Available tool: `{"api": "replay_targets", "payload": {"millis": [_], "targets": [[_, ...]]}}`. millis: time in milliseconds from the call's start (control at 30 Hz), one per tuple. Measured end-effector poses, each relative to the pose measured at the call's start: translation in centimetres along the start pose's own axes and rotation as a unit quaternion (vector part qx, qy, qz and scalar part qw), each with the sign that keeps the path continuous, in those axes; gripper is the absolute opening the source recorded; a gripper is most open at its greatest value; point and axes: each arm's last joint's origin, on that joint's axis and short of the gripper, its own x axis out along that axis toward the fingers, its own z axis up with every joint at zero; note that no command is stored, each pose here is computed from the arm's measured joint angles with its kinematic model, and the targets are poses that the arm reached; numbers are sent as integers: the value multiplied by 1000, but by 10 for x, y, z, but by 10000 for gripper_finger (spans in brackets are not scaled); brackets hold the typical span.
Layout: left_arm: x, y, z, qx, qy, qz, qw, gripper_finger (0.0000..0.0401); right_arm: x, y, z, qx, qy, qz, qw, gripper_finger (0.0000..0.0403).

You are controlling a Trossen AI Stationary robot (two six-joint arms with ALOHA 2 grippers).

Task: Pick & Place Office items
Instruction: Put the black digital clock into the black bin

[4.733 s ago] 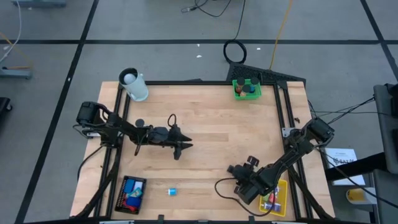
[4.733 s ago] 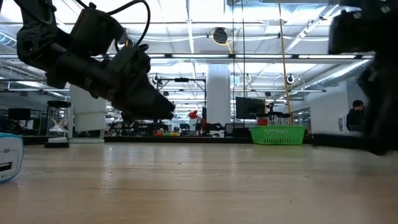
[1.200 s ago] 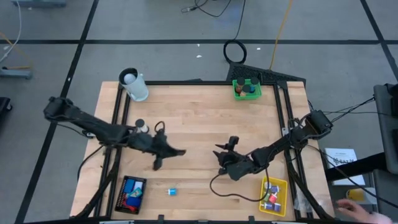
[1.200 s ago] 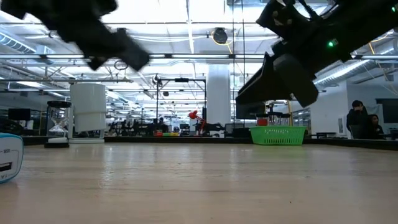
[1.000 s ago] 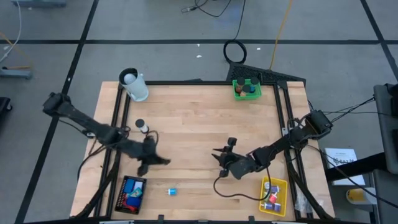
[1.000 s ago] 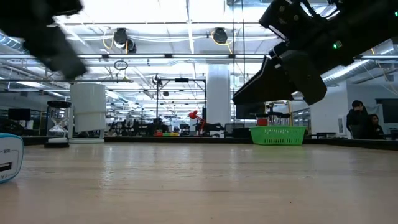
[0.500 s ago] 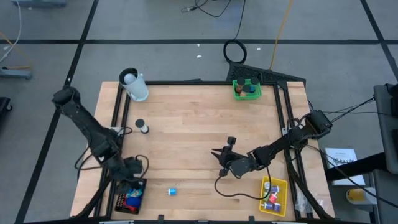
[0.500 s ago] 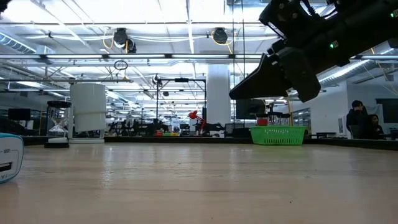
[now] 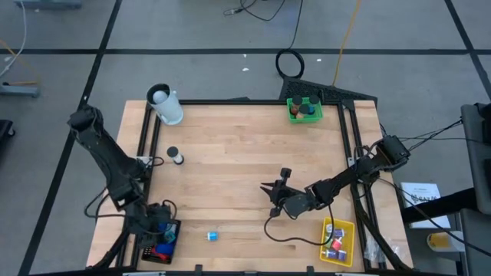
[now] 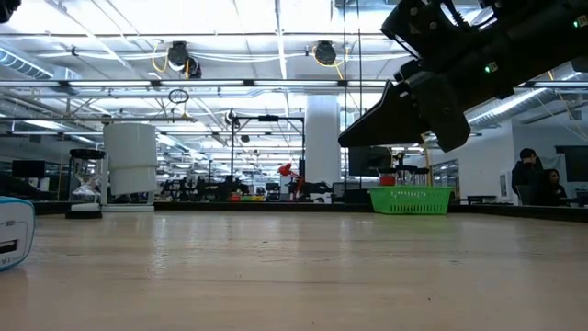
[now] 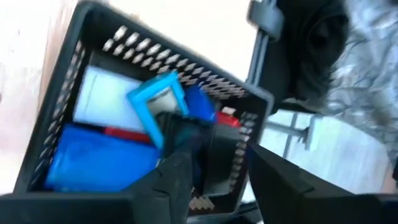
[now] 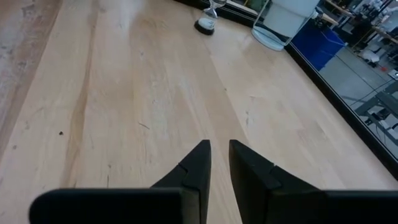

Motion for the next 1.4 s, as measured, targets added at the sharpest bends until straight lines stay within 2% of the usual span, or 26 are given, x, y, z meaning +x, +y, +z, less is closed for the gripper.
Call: {"api": "replay_targets", "payload": {"millis": [133, 233, 400, 533, 600, 700, 800, 867, 1067, 1233, 1400], "targets": [[-4, -3, 1, 6, -22, -19, 1000, 181, 0, 0, 0, 0, 0, 0, 1000, 50], [-11, -5, 4, 35, -37, -36, 998, 198, 0, 0, 0, 0, 0, 0, 1000, 50], [-26, -3, 13, 118, -102, -38, 987, 201, 0, 0, 0, 0, 0, 0, 1000, 50], [-35, 2, 26, 194, -168, -7, 967, 185, 2, -2, 0, 2, 1, -3, 1000, 50], [-38, 5, 34, 234, -206, 26, 950, 174, 3, -3, 0, 5, 2, -6, 1000, 50], [-42, 10, 47, 298, -269, 103, 910, 155, 5, -5, 0, 20, 4, -10, 1000, 50], [-47, 13, 62, 327, -332, 174, 868, 135, 6, -7, 0, 28, 5, -12, 1000, 50], [-50, 11, 74, 342, -367, 193, 843, 122, 6, -7, 0, 28, 5, -12, 1000, 50], [-45, 4, 108, 416, -414, 177, 790, 78, 6, -7, 0, 28, 5, -12, 1000, 50], [-22, 5, 132, 473, -415, 163, 760, 38, 6, -7, 0, 28, 5, -12, 1000, 50], [6, 11, 142, 546, -443, 97, 705, 5, 6, -7, -1, 27, 5, -12, 1000, 50]]}}
